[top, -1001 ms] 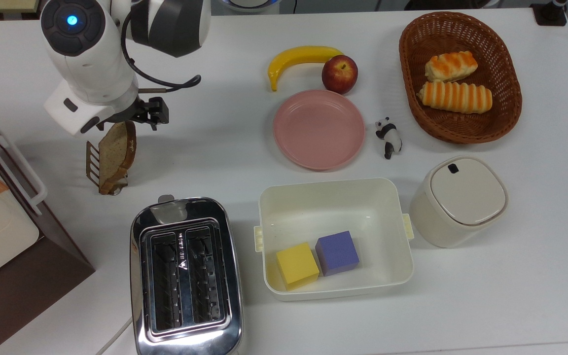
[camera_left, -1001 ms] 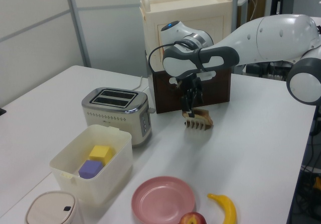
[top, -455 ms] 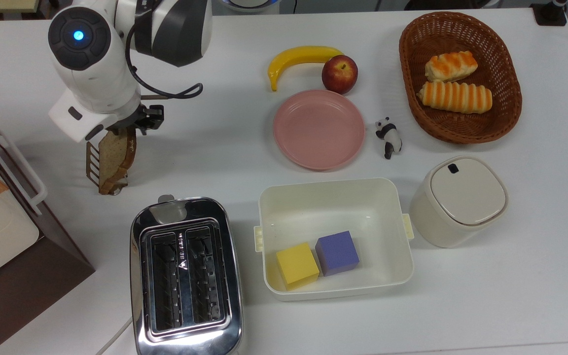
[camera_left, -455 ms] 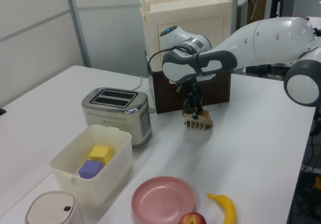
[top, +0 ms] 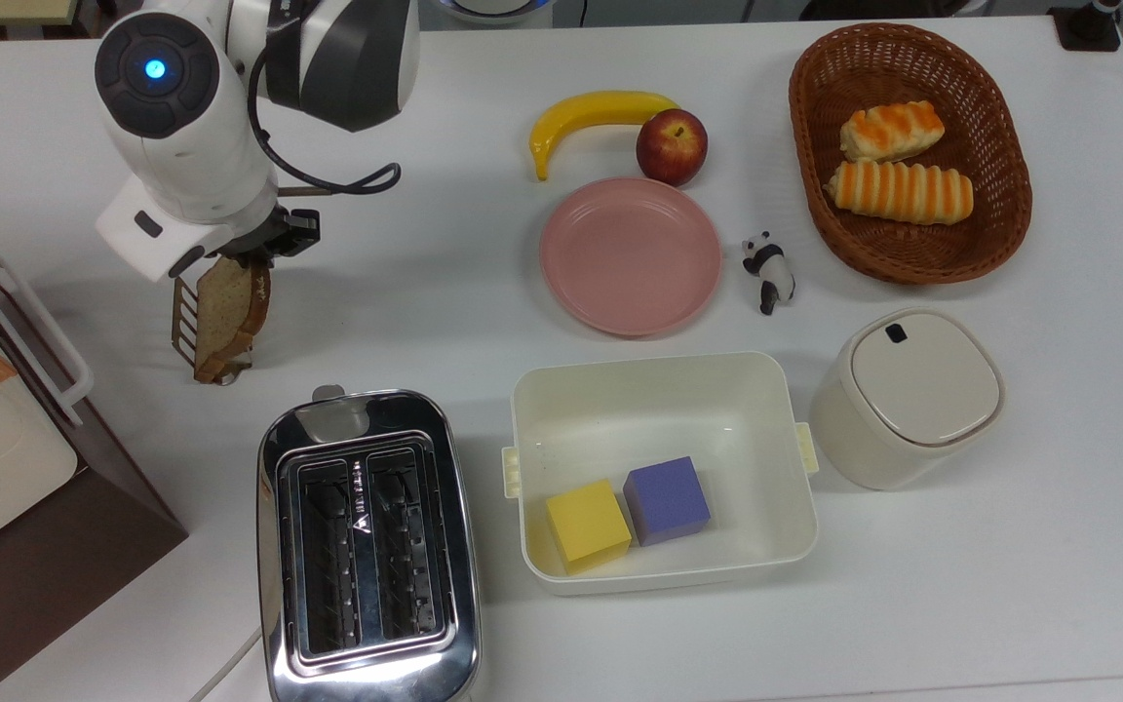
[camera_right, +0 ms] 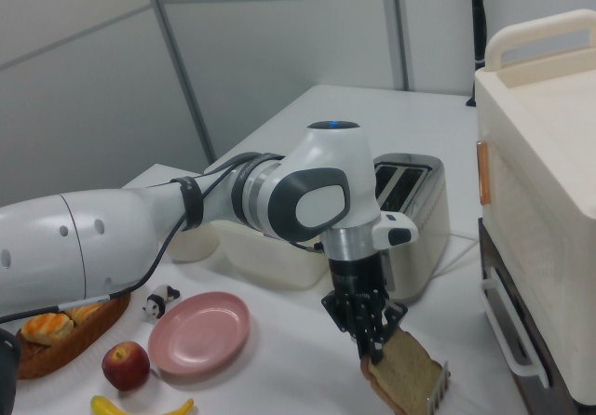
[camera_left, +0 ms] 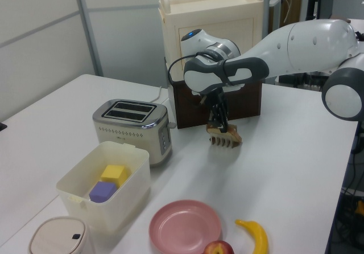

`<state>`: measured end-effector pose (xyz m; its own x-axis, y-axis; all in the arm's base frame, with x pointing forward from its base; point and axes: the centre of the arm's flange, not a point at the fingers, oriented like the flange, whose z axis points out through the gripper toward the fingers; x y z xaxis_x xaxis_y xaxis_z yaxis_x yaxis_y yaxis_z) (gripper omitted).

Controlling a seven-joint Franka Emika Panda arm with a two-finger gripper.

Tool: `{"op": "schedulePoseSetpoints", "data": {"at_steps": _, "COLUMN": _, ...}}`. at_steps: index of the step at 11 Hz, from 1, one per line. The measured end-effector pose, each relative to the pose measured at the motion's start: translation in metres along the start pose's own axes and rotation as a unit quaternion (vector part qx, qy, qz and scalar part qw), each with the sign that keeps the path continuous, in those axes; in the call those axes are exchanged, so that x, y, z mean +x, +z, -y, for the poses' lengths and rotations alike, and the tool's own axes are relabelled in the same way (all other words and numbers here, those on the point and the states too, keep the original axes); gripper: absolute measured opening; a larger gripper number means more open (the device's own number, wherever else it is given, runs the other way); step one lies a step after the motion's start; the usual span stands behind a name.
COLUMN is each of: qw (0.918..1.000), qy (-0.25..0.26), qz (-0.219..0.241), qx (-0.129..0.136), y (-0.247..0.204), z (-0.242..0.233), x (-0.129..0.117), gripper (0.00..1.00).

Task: Put the bread in the toaster
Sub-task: 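Lift the bread slice up out of the metal rack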

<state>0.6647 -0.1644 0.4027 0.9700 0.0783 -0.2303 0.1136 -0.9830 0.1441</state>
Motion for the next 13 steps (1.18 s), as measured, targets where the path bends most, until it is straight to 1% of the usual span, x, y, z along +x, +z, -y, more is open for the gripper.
{"op": "schedulePoseSetpoints", "data": {"at_steps": 4, "qw": 0.9999, "qy": 0.002, "qz": -0.012, "qx": -0.005, "y": -0.013, "z": -0.003, "x": -0.001, "gripper": 0.19}}
{"op": "schedulePoseSetpoints", "data": {"at_steps": 7, "qw": 0.9996, "qy": 0.002, "qz": -0.018, "qx": -0.023, "y": -0.028, "z": -0.009, "x": -0.006, "gripper": 0.20}}
{"op": "schedulePoseSetpoints", "data": {"at_steps": 11, "qw": 0.9972, "qy": 0.011, "qz": -0.064, "qx": -0.036, "y": -0.080, "z": -0.016, "x": -0.016, "gripper": 0.20}}
{"op": "schedulePoseSetpoints", "data": {"at_steps": 13, "qw": 0.9958, "qy": 0.021, "qz": -0.080, "qx": -0.040, "y": -0.097, "z": -0.018, "x": -0.019, "gripper": 0.20}}
